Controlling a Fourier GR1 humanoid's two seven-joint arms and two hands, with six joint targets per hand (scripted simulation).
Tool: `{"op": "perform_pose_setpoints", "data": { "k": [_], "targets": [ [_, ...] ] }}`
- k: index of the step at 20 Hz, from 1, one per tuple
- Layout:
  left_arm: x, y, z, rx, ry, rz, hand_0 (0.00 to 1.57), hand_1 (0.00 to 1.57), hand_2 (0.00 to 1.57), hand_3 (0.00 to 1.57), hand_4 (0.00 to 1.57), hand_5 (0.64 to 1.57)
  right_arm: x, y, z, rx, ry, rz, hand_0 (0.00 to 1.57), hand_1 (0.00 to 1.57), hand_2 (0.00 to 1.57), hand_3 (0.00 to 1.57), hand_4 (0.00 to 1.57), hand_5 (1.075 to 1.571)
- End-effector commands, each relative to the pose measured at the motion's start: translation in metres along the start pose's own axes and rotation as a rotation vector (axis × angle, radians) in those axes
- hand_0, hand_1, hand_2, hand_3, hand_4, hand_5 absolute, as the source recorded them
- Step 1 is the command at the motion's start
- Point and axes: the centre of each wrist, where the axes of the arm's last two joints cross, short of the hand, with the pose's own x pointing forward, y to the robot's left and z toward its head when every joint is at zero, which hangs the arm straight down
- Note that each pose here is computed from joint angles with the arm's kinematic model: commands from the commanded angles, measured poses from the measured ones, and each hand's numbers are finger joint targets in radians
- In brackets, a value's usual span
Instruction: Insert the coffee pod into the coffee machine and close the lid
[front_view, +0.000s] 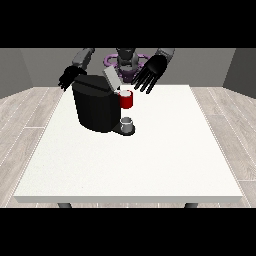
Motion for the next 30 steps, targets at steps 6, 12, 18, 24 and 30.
{"op": "perform_pose_setpoints", "data": {
  "k": [6,12,18,24,30],
  "targets": [
    [-0.021,-0.058,0.010,-0.046,0.037,0.310,0.00,0.00,0.00,0.00,0.00,1.571,-0.020,-0.018,0.024,-0.050,0.109,-0.015,0.00,0.00,0.00,0.00,0.42,1.571],
    [-0.035,-0.126,0.027,0.017,0.026,0.717,0.00,0.00,0.00,0.00,0.24,1.571,-0.038,-0.038,0.043,-0.105,0.107,0.029,0.00,0.00,0.00,0.00,0.49,1.571],
    [-0.064,-0.203,0.074,-0.026,0.118,0.889,0.00,0.00,0.00,0.00,0.00,1.571,-0.015,-0.044,0.038,0.025,0.128,0.052,0.00,0.00,0.00,0.00,0.37,1.571],
    [-0.067,-0.228,0.094,-0.020,0.161,1.035,0.00,0.00,0.00,0.00,0.00,1.571,0.024,-0.046,0.014,0.096,0.063,0.103,0.00,0.00,0.00,0.00,0.04,1.571],
    [-0.073,-0.228,0.107,-0.003,0.148,1.095,0.00,0.00,0.00,0.00,0.00,1.571,0.037,-0.015,0.011,0.206,0.039,0.109,0.00,0.00,0.00,0.00,0.00,1.571]
  ]
}}
